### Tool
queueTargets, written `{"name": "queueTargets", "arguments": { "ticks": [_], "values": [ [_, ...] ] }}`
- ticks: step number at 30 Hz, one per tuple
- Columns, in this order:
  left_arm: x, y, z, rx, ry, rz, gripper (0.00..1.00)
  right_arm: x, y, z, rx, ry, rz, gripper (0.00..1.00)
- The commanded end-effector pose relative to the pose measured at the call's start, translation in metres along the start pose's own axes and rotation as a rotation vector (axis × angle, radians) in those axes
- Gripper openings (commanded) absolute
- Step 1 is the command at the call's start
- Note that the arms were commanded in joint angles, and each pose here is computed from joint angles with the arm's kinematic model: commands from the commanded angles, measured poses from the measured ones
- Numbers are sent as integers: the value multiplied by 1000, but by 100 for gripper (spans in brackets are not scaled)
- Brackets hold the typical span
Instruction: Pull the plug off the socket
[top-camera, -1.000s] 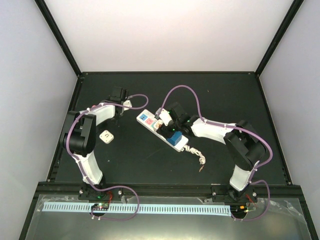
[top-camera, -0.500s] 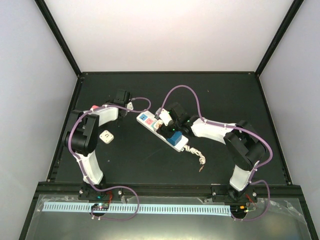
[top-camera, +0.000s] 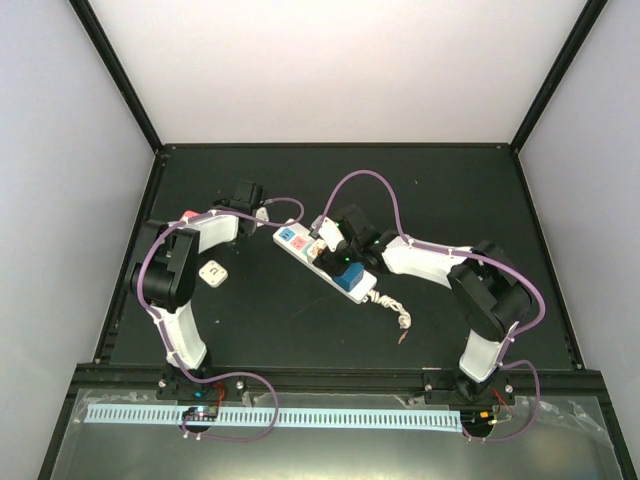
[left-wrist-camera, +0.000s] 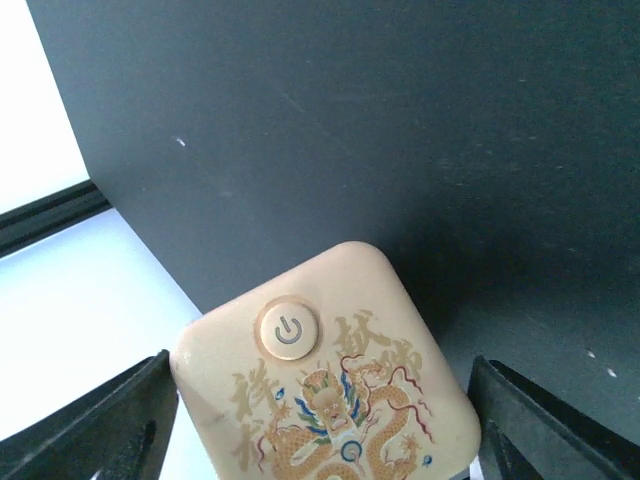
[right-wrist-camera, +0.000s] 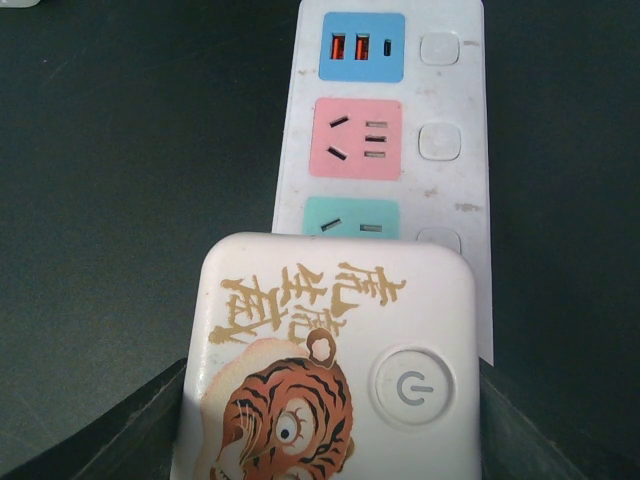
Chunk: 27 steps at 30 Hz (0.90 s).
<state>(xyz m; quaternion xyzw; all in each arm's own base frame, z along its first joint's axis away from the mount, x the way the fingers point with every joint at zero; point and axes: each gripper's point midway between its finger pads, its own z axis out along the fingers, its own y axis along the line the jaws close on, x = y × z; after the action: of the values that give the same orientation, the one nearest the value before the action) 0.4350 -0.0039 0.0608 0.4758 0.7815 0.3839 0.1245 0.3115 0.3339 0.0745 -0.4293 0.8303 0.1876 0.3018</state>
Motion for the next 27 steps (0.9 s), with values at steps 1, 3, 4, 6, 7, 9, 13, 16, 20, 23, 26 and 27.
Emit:
{"name": "queueTargets", "arguments": {
  "ticks": [1, 3, 4, 6, 7, 9, 13, 16, 20, 23, 26, 27],
  "values": [
    [-3, 5, -11, 8, -27, 3, 83, 40, -8, 15, 28, 130, 22, 46],
    [-4, 3, -14, 27, -39, -3, 87, 39, -7, 15, 27, 129, 20, 46],
    [-5, 2, -16, 38, -46, -8, 89, 39, -7, 15, 25, 129, 21, 47],
    [-7, 2, -20, 49, -60, -17, 95, 39, -7, 14, 25, 127, 21, 47],
    [-7, 2, -22, 57, -70, -24, 98, 39, -6, 14, 24, 127, 20, 48],
    [-9, 4, -30, 76, -98, -50, 99, 37, -6, 13, 21, 122, 21, 49],
    [-17, 13, -53, 124, -192, -155, 99, 32, -3, 9, 8, 101, 17, 55],
    [-23, 25, -72, 149, -262, -251, 99, 23, 1, 2, -12, 70, 14, 65],
    [-31, 34, -100, 213, -366, -371, 99, 1, 5, -15, -22, 1, -2, 81],
    [-38, 35, -124, 285, -461, -444, 99, -14, 6, -30, -19, -49, -13, 90],
    [-43, 38, -146, 341, -546, -517, 99, -22, 5, -42, -6, -79, -26, 95],
    [-45, 39, -153, 359, -571, -539, 99, -24, 4, -46, -2, -85, -28, 96]
  ]
}}
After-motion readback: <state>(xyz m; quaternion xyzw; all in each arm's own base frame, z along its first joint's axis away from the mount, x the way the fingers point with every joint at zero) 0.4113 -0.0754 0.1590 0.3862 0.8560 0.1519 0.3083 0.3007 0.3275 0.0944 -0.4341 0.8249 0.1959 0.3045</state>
